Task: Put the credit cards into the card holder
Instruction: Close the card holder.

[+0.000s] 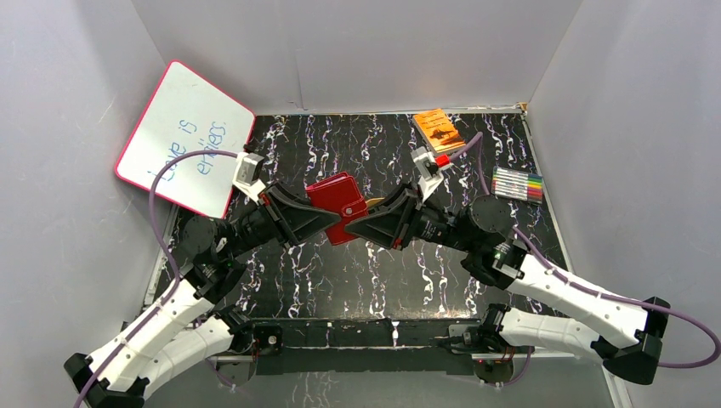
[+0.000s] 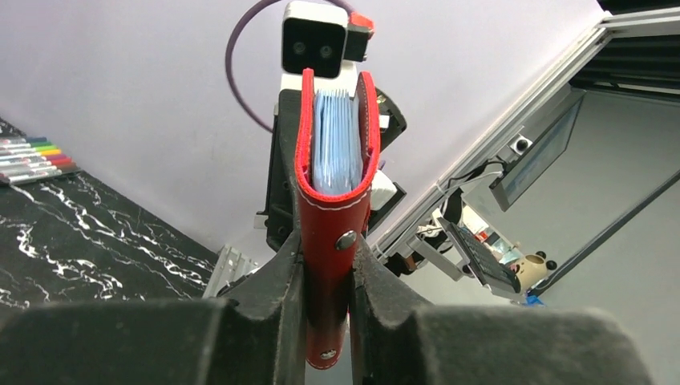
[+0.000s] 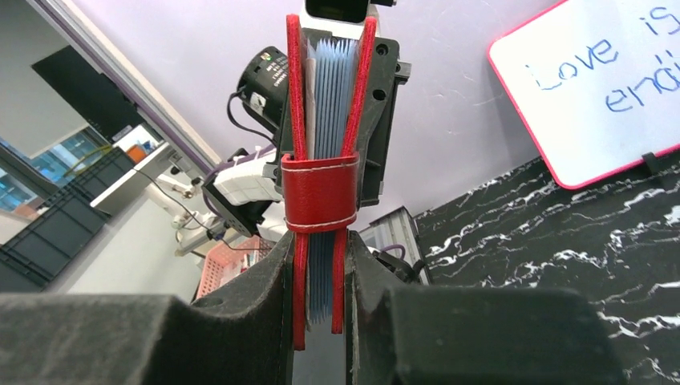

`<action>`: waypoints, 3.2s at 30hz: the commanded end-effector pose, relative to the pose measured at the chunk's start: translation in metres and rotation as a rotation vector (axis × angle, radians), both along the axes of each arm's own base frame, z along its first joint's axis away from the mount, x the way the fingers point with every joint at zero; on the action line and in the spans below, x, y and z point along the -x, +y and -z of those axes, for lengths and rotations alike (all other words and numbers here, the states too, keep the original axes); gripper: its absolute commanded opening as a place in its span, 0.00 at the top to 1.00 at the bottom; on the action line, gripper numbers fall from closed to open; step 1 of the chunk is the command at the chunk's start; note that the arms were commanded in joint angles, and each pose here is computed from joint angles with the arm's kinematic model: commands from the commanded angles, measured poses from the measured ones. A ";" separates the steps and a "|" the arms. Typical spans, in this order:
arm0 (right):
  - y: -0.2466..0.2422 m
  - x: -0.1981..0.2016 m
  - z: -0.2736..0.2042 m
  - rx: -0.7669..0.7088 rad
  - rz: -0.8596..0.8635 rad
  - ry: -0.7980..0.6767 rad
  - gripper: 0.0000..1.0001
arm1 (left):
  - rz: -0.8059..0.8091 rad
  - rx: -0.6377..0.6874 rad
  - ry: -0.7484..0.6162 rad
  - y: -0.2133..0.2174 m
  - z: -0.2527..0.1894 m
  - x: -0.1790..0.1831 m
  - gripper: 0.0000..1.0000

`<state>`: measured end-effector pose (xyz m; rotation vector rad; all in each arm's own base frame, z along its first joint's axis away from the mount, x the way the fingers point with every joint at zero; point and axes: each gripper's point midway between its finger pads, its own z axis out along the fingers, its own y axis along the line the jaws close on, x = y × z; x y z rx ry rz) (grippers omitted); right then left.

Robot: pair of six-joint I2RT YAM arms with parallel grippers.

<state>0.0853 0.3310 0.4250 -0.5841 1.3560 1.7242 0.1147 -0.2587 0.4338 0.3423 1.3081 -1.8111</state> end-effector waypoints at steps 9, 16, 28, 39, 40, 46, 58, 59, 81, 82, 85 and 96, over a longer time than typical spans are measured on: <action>-0.032 -0.010 -0.023 0.195 0.158 -0.106 0.19 | -0.146 -0.109 -0.035 0.025 -0.016 0.004 1.00; -0.017 -0.023 -0.026 0.186 0.183 -0.076 0.08 | -0.136 -0.127 -0.054 0.025 -0.016 0.007 1.00; 0.001 -0.022 -0.028 0.127 0.126 -0.041 0.19 | -0.128 -0.131 -0.050 0.024 -0.012 0.007 1.00; 0.007 -0.031 -0.016 0.134 0.153 0.008 0.29 | -0.112 -0.127 -0.070 0.024 -0.014 0.012 1.00; 0.007 -0.031 -0.016 0.133 0.153 0.009 0.30 | -0.109 -0.128 -0.069 0.024 -0.013 0.012 1.00; 0.009 -0.039 -0.005 0.174 0.183 0.046 0.37 | -0.094 -0.117 -0.082 0.024 -0.016 0.016 1.00; -0.005 -0.024 -0.030 0.120 0.152 -0.044 0.21 | -0.159 -0.126 -0.068 0.032 -0.012 0.011 1.00; -0.004 -0.024 -0.031 0.117 0.150 -0.044 0.20 | -0.156 -0.127 -0.067 0.032 -0.012 0.011 1.00; 0.011 -0.027 -0.036 0.057 0.115 -0.003 0.15 | -0.134 -0.147 -0.055 0.026 -0.007 0.009 1.00; 0.010 -0.026 -0.038 0.043 0.112 0.000 0.13 | -0.134 -0.148 -0.055 0.026 -0.006 0.009 1.00; 0.008 -0.024 -0.041 0.016 0.099 -0.002 0.12 | -0.143 -0.157 -0.052 0.027 -0.003 0.008 1.00; 0.011 -0.022 -0.035 0.042 0.077 -0.005 0.26 | -0.145 -0.147 -0.054 0.028 -0.006 0.009 1.00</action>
